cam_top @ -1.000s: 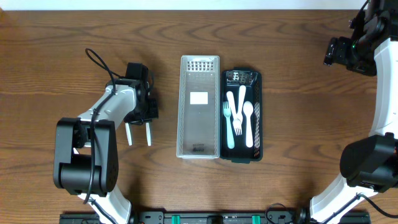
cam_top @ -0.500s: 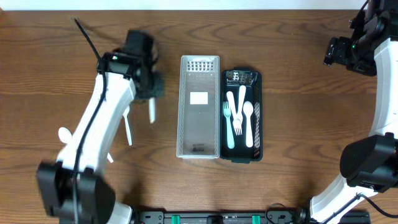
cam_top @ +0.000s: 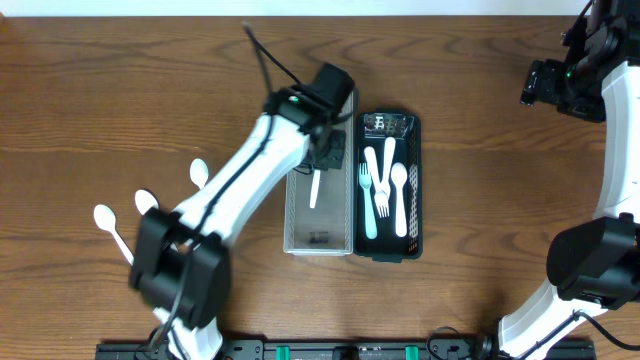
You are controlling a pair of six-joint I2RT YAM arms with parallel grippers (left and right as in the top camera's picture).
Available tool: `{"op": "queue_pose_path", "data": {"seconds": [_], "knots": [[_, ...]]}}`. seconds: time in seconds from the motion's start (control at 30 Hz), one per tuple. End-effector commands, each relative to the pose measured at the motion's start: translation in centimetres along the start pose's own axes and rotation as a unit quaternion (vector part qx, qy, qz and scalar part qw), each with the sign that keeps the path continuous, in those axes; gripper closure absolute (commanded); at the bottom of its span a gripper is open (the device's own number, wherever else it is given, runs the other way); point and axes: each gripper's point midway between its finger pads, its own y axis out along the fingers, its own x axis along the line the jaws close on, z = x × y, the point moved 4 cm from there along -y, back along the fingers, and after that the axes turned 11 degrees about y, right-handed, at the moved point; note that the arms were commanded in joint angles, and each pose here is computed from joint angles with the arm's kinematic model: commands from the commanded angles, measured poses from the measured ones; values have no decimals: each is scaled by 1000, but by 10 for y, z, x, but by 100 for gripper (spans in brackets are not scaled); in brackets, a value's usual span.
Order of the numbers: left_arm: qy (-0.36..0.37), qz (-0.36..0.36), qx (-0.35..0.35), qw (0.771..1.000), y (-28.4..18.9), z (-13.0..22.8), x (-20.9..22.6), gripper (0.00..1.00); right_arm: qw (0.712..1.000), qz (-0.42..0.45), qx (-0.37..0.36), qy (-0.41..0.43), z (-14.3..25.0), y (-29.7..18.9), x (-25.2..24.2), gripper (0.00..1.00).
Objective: Pack container
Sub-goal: 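Carry the spoon with the left gripper into the silver tray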
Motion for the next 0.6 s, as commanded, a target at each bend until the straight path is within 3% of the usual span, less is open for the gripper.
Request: {"op": "queue_pose_path", "data": {"seconds": [0.0,0.07,0.17,0.27,0.43,0.57], "knots": [[-9,-10,32,999,26,6,1,94,1000,0,6,-5,1,3,-2,17],[-7,-12,39,999,31,6,2,93,1000,0,5,-5,1,3,-2,17],[8,-10,33,999,28,5,1,67,1000,0,6,-5,1,3,-2,17],[26,-9,16,1000,11,1,2,49,1000,0,5,-5,1,3,-2,17],[9,-82,-55,995,-59,-3,34,32,1000,0,5,-5,1,3,-2,16],[-52,-121,-93,987,-114,14,86,24,1000,0,5,-5,1,3,-2,16]]}}
